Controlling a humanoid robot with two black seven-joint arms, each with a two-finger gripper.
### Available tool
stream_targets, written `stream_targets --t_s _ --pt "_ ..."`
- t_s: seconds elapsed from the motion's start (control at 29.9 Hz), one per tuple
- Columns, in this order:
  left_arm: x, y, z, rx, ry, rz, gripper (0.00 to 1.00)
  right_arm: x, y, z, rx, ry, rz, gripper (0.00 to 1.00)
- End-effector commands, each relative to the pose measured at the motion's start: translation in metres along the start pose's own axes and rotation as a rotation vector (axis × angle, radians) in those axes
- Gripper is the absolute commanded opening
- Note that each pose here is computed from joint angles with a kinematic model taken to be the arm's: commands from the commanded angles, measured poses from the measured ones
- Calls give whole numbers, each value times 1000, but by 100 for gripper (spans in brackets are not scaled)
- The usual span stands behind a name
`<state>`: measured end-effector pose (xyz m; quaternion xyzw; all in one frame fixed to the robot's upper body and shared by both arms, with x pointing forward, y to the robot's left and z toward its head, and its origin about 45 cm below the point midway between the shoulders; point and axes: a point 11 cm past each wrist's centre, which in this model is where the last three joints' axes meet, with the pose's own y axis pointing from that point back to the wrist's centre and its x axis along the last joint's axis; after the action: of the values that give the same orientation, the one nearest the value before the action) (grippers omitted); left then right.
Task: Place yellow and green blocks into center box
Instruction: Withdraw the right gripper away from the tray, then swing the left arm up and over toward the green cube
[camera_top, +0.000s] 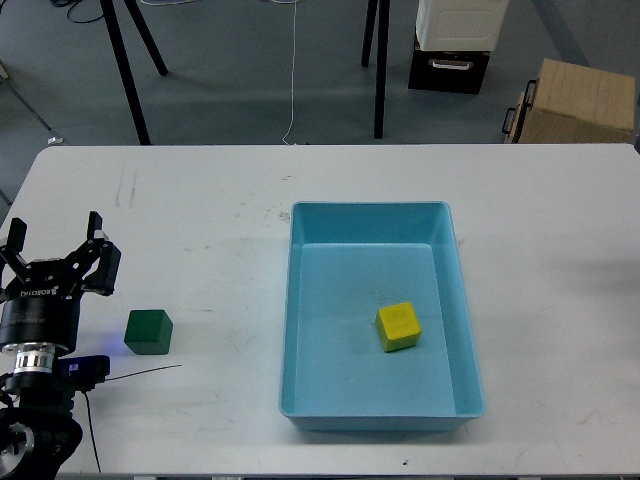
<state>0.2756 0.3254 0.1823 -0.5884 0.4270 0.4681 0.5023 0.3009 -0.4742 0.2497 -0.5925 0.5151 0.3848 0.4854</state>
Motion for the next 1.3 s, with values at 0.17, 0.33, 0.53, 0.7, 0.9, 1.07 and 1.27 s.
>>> stream_targets --t_s 0.17,0.33,0.53,0.7,0.9,1.07,1.27 --pt "-13 -2 -2 -8 17 -36 100 44 65 40 4 -128 123 100" --pt "-33 -17 22 -53 -22 -105 100 49 75 36 -22 -84 161 100" --pt "-71 -50 26 79 -143 -212 100 32 66 9 -87 50 177 100" --pt "-98 -74 11 121 -145 -303 100 30 65 7 -93 62 178 100" --pt "-132 -93 10 269 -335 -351 100 40 72 24 -81 -2 180 100" --pt "-143 -112 -30 535 -685 -325 100 49 79 46 -72 -60 177 100" --pt "-148 -109 -69 767 -992 -404 100 53 83 58 -81 -65 177 100"
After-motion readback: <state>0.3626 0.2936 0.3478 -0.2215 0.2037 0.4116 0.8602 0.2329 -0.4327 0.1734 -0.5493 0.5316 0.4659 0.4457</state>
